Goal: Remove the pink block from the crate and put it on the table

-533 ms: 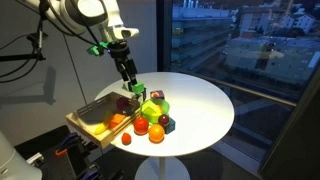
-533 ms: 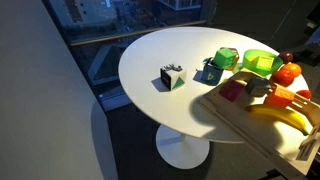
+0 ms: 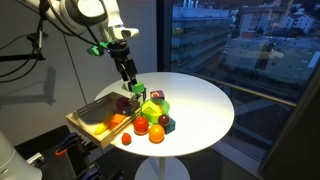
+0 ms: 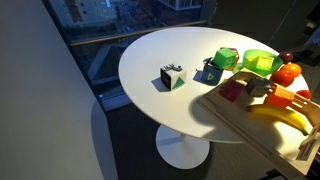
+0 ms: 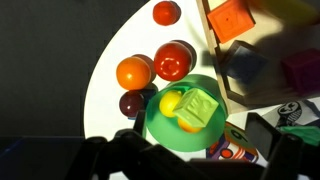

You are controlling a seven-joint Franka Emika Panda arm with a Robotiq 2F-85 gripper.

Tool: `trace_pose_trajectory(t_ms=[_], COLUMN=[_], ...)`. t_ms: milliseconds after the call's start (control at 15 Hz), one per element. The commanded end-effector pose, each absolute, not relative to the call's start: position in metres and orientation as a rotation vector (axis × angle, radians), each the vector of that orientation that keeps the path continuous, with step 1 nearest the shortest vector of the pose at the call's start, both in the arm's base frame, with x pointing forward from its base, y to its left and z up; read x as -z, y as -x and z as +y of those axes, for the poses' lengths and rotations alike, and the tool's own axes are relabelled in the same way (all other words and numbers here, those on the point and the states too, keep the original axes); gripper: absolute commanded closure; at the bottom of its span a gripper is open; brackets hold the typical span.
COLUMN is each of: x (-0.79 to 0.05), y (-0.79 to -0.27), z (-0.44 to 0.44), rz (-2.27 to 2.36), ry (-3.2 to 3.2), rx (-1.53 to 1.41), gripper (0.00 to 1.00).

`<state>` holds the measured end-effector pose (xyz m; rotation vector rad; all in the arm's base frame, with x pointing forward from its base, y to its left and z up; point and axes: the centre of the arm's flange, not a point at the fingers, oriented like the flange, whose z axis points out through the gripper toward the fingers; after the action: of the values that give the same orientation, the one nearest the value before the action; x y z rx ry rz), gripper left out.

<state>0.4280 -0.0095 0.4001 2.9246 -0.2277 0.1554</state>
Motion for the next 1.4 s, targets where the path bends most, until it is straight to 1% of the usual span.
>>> trace_pose_trajectory(t_ms=[0, 600, 867, 1333], x=[-0.398, -0.380, -0.369, -0.363], y=[-0.434, -0.458, -0.468, -0.471], z=[-0.001, 0.040, 0.058, 0.077], rz=[-0.209, -0.173, -0.175, -0.051], ry=[-2.947, -3.064, -3.098, -3.172], rx=[-0.155, -0.140, -0.186, -0.104], gripper=[0.00, 0.00, 0.00, 0.00])
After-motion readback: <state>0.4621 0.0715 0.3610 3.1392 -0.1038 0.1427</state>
